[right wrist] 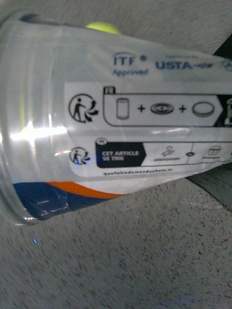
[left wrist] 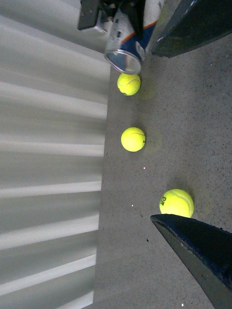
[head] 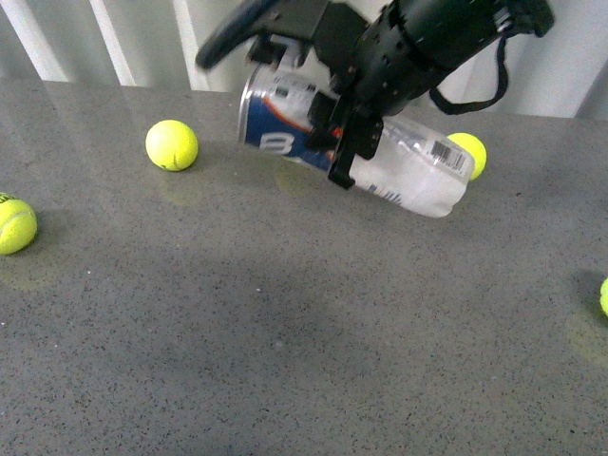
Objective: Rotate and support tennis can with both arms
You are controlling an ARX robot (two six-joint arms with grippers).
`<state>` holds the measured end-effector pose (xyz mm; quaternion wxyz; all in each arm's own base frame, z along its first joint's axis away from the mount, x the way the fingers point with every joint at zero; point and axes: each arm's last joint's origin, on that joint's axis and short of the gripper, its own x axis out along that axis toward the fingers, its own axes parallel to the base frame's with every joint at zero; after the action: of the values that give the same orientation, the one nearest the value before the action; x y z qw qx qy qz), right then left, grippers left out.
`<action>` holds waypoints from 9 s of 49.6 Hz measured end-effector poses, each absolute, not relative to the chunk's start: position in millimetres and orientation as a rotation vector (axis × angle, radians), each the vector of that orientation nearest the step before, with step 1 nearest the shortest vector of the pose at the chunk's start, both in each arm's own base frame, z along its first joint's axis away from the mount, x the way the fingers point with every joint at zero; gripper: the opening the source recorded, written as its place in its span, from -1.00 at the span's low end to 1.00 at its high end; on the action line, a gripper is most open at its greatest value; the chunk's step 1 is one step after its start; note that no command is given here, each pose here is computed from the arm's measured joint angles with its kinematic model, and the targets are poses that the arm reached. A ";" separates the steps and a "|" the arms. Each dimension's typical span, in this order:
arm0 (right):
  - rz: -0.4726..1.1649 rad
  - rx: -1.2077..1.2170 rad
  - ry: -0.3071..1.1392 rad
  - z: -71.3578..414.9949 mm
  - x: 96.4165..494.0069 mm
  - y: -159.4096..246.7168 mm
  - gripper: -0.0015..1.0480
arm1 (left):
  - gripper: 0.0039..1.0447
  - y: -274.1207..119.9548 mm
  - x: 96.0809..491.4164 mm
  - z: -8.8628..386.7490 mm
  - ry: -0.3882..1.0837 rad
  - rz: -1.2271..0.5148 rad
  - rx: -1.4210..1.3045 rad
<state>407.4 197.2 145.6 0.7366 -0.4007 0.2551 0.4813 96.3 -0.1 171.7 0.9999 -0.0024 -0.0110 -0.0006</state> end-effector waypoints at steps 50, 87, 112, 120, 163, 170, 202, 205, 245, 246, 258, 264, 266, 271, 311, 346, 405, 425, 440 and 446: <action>1.191 -0.934 0.611 59.4 415.1 235.7 0.28 | 0.87 -0.1 96.3 171.7 -0.022 -0.001 -0.005; 1.116 -0.452 0.475 138.9 382.9 219.4 0.86 | 0.87 -0.1 96.3 171.7 -0.022 -0.001 -0.005; 0.275 0.125 0.304 210.1 265.9 92.9 0.82 | 0.87 -0.2 96.3 171.8 -0.023 -0.003 -0.004; 0.031 0.037 0.047 197.7 246.0 73.6 0.36 | 0.87 0.1 96.3 171.8 -0.023 0.005 -0.005; -0.001 0.000 0.024 160.3 146.9 0.8 -0.93 | 0.87 -0.1 96.3 171.8 -0.023 0.000 -0.005; 0.001 0.000 0.010 163.5 140.4 0.3 -0.93 | 0.87 -0.1 96.3 171.8 -0.023 -0.001 -0.005; 0.002 0.000 -0.007 168.2 114.6 0.3 -0.93 | 0.87 -0.1 96.3 171.8 -0.023 -0.001 -0.005; 0.001 0.000 -0.007 168.2 113.1 0.2 -0.93 | 0.87 -0.1 96.3 171.8 -0.023 -0.001 -0.005; 0.003 -0.001 -0.001 165.0 97.7 0.2 -0.40 | 0.87 -0.1 96.2 171.8 -0.024 -0.001 -0.005; 0.003 -0.001 -0.001 165.0 97.7 0.2 -0.33 | 0.87 -0.1 96.2 171.8 -0.024 -0.001 -0.005; 0.003 -0.001 -0.001 164.9 97.7 0.2 0.65 | 0.87 -0.1 96.2 171.8 -0.024 -0.001 -0.005; 0.003 0.001 -0.001 164.9 97.7 0.2 0.89 | 0.87 -0.1 96.2 171.8 -0.024 -0.001 -0.005; 0.003 0.000 -0.001 164.9 97.7 0.2 0.85 | 0.87 -0.1 96.2 171.8 -0.024 -0.001 -0.005; 0.003 0.000 -0.001 164.9 97.7 0.2 0.86 | 0.87 -0.1 96.2 171.8 -0.024 -0.001 -0.005; 0.004 0.000 -0.002 165.0 97.6 0.3 0.86 | 0.87 68.3 350.5 129.6 0.614 -0.151 -0.394; 0.004 0.000 -0.002 165.0 97.6 0.3 0.86 | 0.87 -12.5 395.0 67.7 0.779 -0.441 -0.420; 0.003 0.000 -0.002 165.0 97.6 0.2 0.86 | 0.00 -90.9 387.3 56.9 0.900 -0.645 -0.614; 0.003 0.000 -0.002 165.0 97.6 0.2 0.86 | -0.94 -108.3 356.9 138.0 0.946 -0.697 -0.594; 0.004 0.000 -0.002 165.0 97.6 0.3 0.86 | -0.94 -125.8 352.3 279.9 0.886 -0.690 -0.087; 0.003 0.000 -0.002 165.0 97.6 0.2 0.86 | -0.94 -158.1 352.4 322.3 0.945 -0.699 0.363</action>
<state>97.6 0.2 165.0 1.0000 0.0001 -0.0009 0.0017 352.4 -158.1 322.3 0.8168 0.1702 0.4431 -0.3280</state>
